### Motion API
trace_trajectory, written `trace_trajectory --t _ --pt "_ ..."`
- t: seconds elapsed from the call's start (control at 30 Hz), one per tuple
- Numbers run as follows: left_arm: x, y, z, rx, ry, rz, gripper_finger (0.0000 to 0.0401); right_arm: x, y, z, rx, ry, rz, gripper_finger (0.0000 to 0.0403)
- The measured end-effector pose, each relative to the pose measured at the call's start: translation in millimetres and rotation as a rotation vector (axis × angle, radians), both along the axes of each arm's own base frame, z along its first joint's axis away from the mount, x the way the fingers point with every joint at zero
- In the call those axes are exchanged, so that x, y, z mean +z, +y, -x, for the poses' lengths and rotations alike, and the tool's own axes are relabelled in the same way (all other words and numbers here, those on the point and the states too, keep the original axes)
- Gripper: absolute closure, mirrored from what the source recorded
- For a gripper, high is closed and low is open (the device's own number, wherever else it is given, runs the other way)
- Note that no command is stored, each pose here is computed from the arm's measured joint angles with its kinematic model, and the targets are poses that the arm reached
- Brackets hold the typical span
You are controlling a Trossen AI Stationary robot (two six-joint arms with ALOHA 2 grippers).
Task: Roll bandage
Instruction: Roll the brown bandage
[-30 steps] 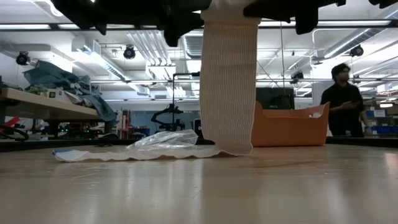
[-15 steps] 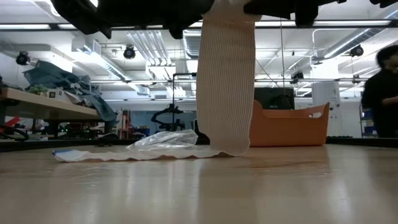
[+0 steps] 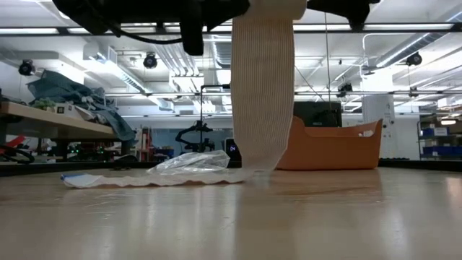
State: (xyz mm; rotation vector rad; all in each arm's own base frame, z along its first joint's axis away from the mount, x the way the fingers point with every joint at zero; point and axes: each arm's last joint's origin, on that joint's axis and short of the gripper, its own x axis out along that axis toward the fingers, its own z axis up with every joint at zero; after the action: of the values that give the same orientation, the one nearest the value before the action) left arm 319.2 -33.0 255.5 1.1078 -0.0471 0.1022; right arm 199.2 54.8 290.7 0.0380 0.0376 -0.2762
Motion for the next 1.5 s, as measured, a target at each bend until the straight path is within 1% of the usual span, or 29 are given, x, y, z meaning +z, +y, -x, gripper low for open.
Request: trace_trajectory --t 0.07,0.1,0.2,0.27,0.37,0.5,0.67,0.73,0.9,1.03,1.13,1.23,1.3,1.43,1.47,1.5 --pt "0.0 -2.1 0.2 0.001 0.005 -0.084 0.0370 3.8 -7.0 6.2 0.033 -0.021 -0.093 0.0169" --pt "0.0 -3.5 0.4 -0.002 0.006 -0.109 0.0370 5.1 -10.0 8.3 0.053 -0.028 -0.135 0.0171" --pt "0.5 -6.0 0.6 -0.009 0.005 -0.131 0.0370 7.6 -16.3 11.8 0.136 -0.037 -0.218 0.0174" --pt "0.8 -9.4 1.0 -0.017 0.005 -0.157 0.0370 7.3 -18.5 11.4 0.176 -0.031 -0.244 0.0174" --pt "0.6 -15.5 1.9 -0.033 0.006 -0.201 0.0370 5.1 -19.3 7.7 0.205 -0.017 -0.248 0.0167" --pt "0.8 -18.8 2.3 -0.047 0.004 -0.182 0.0370 -1.4 -18.6 0.7 0.200 0.015 -0.262 0.0155" --pt "0.9 -20.5 2.5 -0.051 0.005 -0.178 0.0370 -2.8 -15.7 -11.1 0.310 0.034 -0.298 0.0134" --pt "0.8 -20.9 2.5 -0.053 0.006 -0.178 0.0370 -1.5 -15.5 -15.2 0.321 0.037 -0.300 0.0124" --pt "0.9 -22.8 2.9 -0.059 0.004 -0.170 0.0370 1.1 -14.6 -25.7 0.322 0.056 -0.252 0.0105" --pt "2.7 -22.8 3.1 -0.061 -0.014 -0.136 0.0370 2.8 -11.8 -35.6 0.347 0.076 -0.204 0.0109" --pt "3.9 -22.8 3.2 -0.062 -0.025 -0.116 0.0370 2.3 -9.9 -43.5 0.364 0.093 -0.172 0.0131" --pt "4.4 -22.9 3.3 -0.064 -0.031 -0.096 0.0367 2.9 -8.5 -49.8 0.369 0.096 -0.133 0.0173" --pt "4.5 -23.0 3.4 -0.066 -0.032 -0.070 0.0354 4.0 -7.8 -53.5 0.372 0.081 -0.118 0.0215" --pt "5.4 -22.4 3.7 -0.048 -0.036 -0.031 0.0325 5.0 -7.4 -55.9 0.375 0.062 -0.073 0.0322" --pt "5.3 -22.4 3.7 -0.045 -0.036 -0.026 0.0320 5.0 -7.4 -55.9 0.375 0.062 -0.064 0.0341" --pt "5.3 -22.3 3.7 -0.045 -0.036 -0.019 0.0316 4.9 -7.4 -56.0 0.375 0.063 -0.056 0.0344"
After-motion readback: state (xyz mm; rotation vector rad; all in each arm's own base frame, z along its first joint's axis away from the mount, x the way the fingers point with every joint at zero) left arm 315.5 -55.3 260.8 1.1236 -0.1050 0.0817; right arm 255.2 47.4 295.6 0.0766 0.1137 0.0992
